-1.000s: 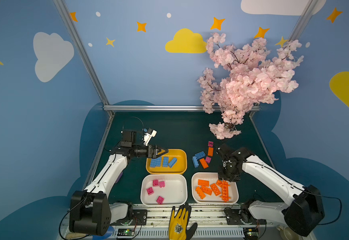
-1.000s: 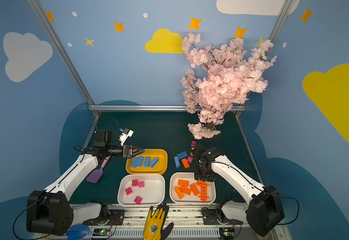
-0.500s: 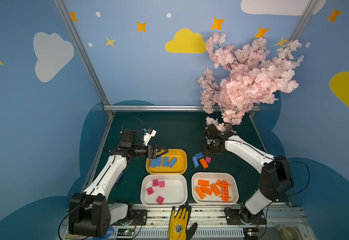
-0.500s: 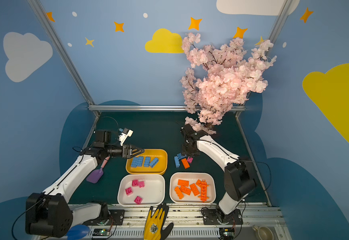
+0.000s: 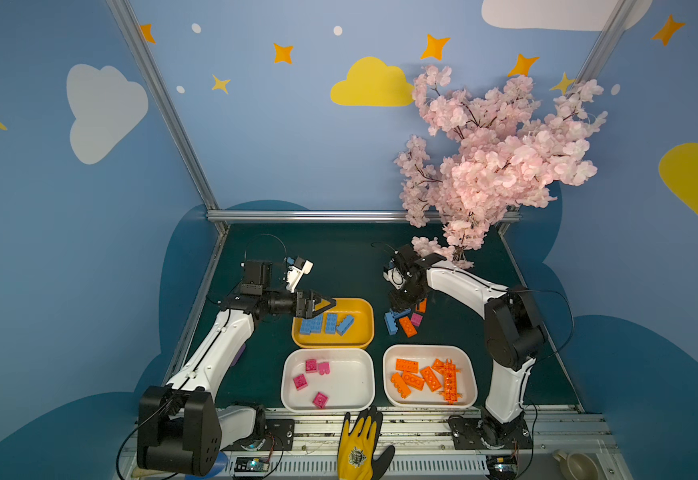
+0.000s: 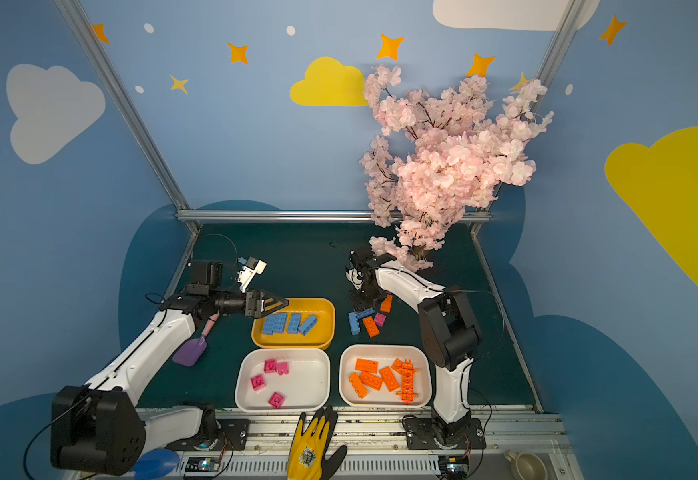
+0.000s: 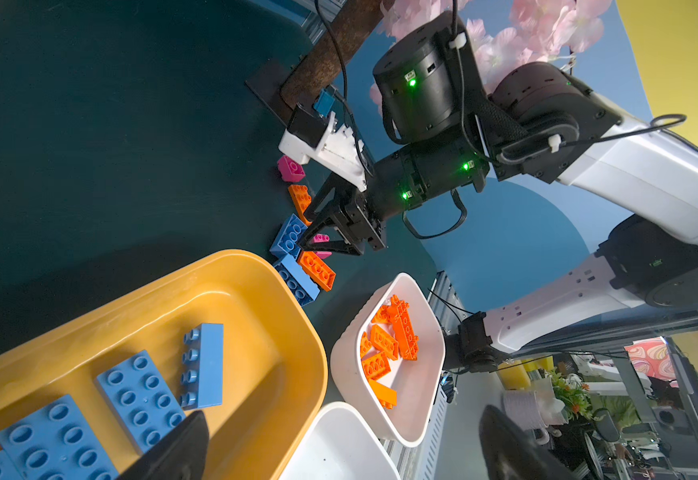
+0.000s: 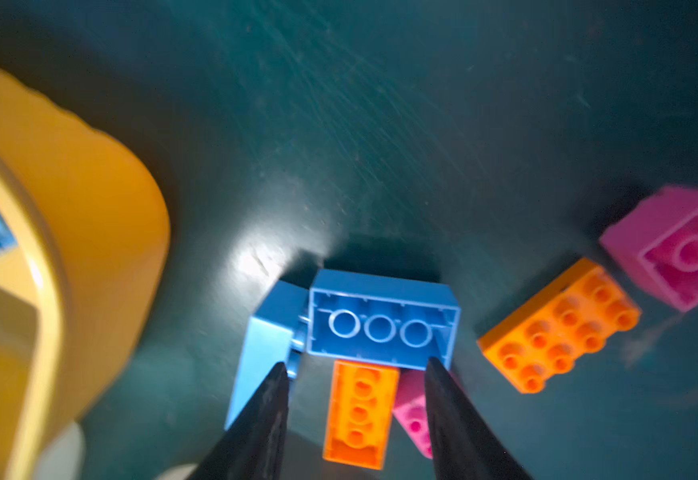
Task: Sort the legos into containers by color
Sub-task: 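Move the right gripper back to the pile above the remaining bricks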
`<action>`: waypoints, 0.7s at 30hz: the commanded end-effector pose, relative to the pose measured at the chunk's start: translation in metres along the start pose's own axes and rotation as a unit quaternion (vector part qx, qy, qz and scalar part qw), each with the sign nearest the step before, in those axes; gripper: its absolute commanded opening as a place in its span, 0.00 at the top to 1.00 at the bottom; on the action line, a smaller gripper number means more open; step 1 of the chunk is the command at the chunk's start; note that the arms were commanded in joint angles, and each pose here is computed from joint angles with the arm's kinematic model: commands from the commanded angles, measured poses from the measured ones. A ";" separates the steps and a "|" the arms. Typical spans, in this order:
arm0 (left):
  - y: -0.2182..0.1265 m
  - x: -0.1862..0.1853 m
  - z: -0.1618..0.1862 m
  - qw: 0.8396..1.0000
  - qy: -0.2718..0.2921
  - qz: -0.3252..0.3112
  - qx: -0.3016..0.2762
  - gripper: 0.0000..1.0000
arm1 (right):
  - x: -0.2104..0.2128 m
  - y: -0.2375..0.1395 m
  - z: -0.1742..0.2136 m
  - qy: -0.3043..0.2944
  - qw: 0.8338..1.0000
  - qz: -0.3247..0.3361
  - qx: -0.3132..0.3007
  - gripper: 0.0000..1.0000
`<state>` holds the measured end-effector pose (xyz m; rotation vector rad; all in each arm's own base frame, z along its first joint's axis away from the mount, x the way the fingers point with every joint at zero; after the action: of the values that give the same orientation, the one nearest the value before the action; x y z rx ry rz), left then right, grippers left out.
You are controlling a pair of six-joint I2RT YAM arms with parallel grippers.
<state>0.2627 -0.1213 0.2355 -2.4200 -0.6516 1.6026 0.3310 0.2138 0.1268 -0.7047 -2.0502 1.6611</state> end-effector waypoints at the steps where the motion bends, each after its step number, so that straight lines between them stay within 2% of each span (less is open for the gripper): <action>1: 0.000 0.004 0.007 1.000 0.000 -0.003 0.005 0.01 | -0.004 -0.003 0.008 -0.152 0.988 -0.018 0.019 0.47; 5: 0.002 0.007 0.008 1.000 -0.002 -0.005 0.010 0.00 | -0.004 0.006 0.013 -0.245 0.969 -0.003 0.022 0.43; 11: 0.002 0.009 0.009 1.000 0.000 -0.009 0.013 0.00 | -0.008 0.015 0.009 -0.318 0.948 0.008 0.015 0.38; 15: 0.002 0.011 0.010 1.000 -0.003 -0.012 0.013 0.00 | -0.014 0.023 0.006 -0.327 0.944 0.024 0.024 0.37; 21: 0.002 0.012 0.011 1.000 -0.006 -0.012 0.016 0.00 | -0.005 0.029 0.004 -0.345 0.939 0.005 0.014 0.36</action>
<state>0.2596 -0.1203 0.2275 -2.4007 -0.6542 1.5930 0.3399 0.2074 0.1005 -0.1773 -2.4147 2.1484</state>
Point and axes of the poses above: each gripper's point midway between its finger pads, its own y axis out along the fingers, its own x axis along the line the jaws close on, z = x × y, the point moved 6 cm from there along -y, back along the fingers, and after that the axes turned 14 degrees about -y, right-handed, at the moved point
